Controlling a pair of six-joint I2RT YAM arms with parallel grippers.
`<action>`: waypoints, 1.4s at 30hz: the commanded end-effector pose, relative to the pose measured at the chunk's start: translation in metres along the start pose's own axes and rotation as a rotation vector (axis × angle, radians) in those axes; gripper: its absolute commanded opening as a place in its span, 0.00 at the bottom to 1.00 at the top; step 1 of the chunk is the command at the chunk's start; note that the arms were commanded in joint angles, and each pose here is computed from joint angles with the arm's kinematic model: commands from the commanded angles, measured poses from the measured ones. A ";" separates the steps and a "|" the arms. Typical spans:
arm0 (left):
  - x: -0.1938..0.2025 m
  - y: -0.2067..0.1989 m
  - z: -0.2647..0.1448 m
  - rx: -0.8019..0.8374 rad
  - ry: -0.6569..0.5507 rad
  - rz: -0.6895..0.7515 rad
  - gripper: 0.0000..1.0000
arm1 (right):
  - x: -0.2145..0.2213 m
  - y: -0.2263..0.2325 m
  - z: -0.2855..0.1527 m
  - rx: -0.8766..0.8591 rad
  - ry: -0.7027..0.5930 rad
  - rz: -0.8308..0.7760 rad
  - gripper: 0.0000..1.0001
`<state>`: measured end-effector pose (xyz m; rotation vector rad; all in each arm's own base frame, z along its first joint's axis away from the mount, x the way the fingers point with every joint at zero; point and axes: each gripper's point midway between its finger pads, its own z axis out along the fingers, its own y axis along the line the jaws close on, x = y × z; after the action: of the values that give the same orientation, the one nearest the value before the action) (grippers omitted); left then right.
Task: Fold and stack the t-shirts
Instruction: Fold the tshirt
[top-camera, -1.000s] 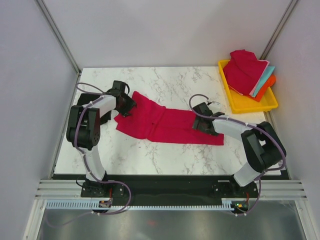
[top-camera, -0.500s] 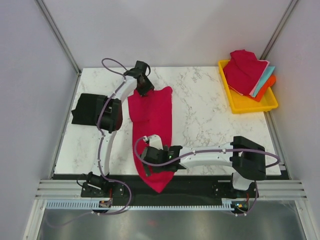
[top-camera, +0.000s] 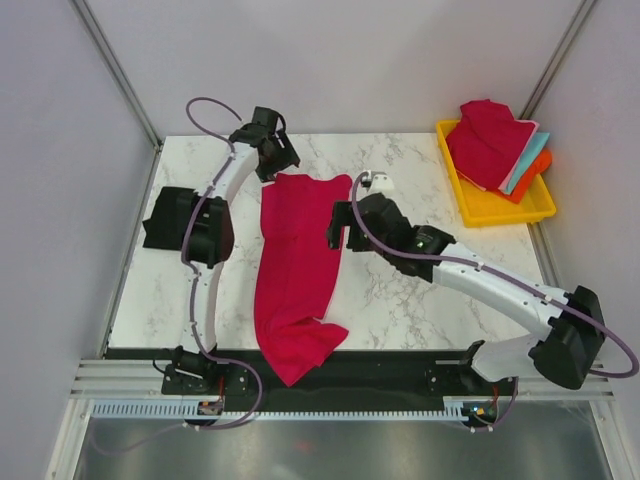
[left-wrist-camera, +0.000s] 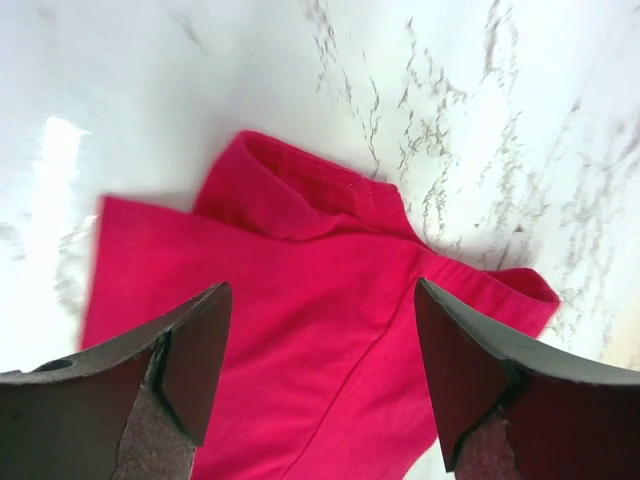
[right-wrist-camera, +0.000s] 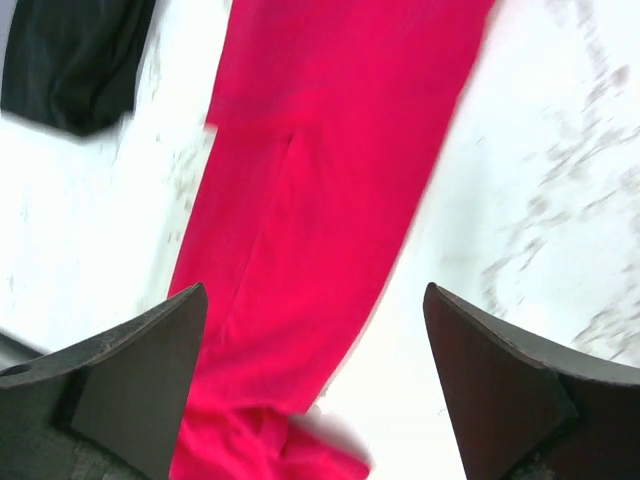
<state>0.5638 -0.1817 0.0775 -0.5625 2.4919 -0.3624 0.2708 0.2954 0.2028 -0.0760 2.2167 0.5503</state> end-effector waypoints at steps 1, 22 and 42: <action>-0.042 -0.016 -0.084 0.058 -0.160 0.063 0.81 | -0.015 -0.014 0.012 -0.020 -0.013 -0.025 0.95; 0.100 0.073 -0.123 0.184 -0.112 -0.076 0.80 | -0.014 -0.116 0.235 -0.069 0.118 0.255 0.62; 0.118 0.035 -0.132 0.345 -0.029 -0.079 0.79 | -0.095 -0.222 0.317 0.093 0.030 0.286 0.46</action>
<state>0.3821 -0.1808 0.1015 -0.5328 2.3648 -0.7386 0.6119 0.2415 0.0349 0.2603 2.2311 0.7123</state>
